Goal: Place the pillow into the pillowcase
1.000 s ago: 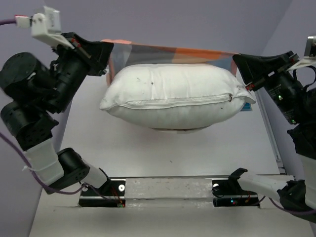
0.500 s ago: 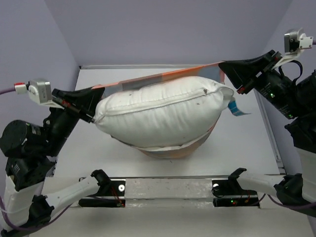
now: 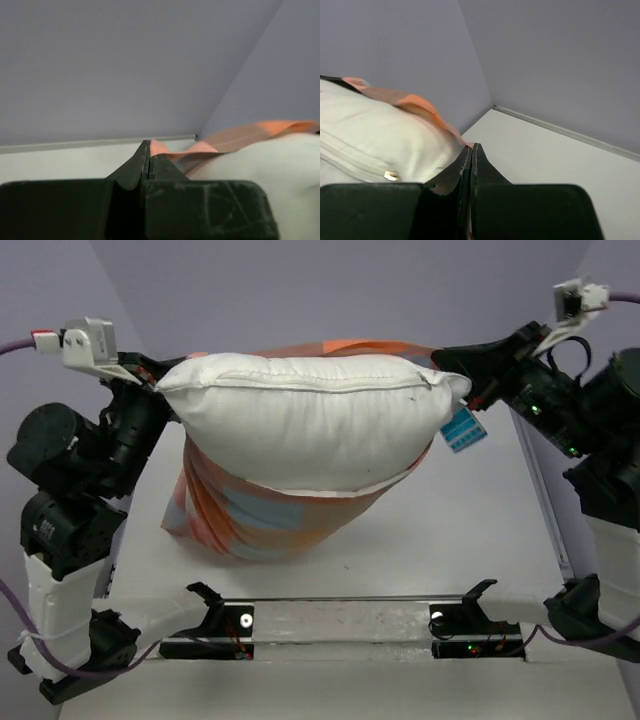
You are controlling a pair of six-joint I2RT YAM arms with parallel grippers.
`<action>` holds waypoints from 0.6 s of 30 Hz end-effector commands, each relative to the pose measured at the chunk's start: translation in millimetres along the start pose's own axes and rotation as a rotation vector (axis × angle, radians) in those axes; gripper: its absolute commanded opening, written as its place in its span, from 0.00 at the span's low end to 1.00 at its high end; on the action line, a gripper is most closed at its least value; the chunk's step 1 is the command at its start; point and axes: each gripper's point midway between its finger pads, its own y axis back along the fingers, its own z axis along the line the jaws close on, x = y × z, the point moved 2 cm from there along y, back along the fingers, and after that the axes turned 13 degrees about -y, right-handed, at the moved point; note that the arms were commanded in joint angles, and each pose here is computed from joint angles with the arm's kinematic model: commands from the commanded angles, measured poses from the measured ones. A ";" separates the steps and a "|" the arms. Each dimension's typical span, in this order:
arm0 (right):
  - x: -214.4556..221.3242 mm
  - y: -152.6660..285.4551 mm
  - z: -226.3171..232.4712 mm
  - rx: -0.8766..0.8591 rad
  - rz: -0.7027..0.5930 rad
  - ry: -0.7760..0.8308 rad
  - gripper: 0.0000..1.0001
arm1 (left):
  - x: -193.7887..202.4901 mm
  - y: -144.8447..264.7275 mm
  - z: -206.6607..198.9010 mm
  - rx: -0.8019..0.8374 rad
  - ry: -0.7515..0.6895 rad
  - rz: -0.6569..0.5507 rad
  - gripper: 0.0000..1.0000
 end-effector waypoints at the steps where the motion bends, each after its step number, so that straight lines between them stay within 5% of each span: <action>1: -154.4 94.4 87.6 -0.202 -0.504 0.073 0.00 | -217.3 126.4 -5.1 0.133 0.151 -0.619 0.00; 3: -174.2 156.2 130.2 -0.388 -0.576 0.064 0.00 | -237.2 158.2 -26.1 0.195 0.077 -0.688 0.00; 5: -142.3 116.5 118.3 -0.405 -0.476 0.034 0.00 | -207.8 163.8 -30.1 0.116 -0.022 -0.613 0.00; 6: -120.1 116.5 106.4 -0.396 -0.444 0.002 0.00 | -134.3 80.1 -9.7 0.054 -0.021 -0.420 0.00; 7: -67.1 50.7 58.7 -0.260 -0.287 -0.035 0.00 | -101.9 62.5 -1.1 0.037 0.025 -0.394 0.00; 8: -28.4 22.0 22.6 -0.099 -0.118 -0.057 0.00 | -89.4 61.7 8.6 -0.006 0.054 -0.409 0.00; 9: -36.2 4.0 20.1 -0.085 -0.134 -0.041 0.00 | -84.2 58.8 10.7 -0.015 0.046 -0.395 0.00; 10: -10.5 -13.3 7.7 -0.049 -0.005 -0.033 0.00 | -113.4 71.0 5.6 -0.014 0.026 -0.418 0.00; 12: -63.7 14.9 50.1 -0.190 -0.174 -0.001 0.00 | -151.5 72.4 0.9 -0.019 -0.022 -0.461 0.00; 13: -81.9 29.3 62.2 -0.222 -0.238 0.013 0.00 | -202.1 127.4 -12.4 0.010 -0.029 -0.601 0.00; 14: -95.2 40.5 71.8 -0.247 -0.282 0.023 0.00 | -211.0 134.4 -15.6 0.024 -0.025 -0.628 0.00; 18: -80.0 29.3 59.7 -0.222 -0.249 0.037 0.00 | -140.3 87.5 -11.1 0.053 -0.023 -0.480 0.00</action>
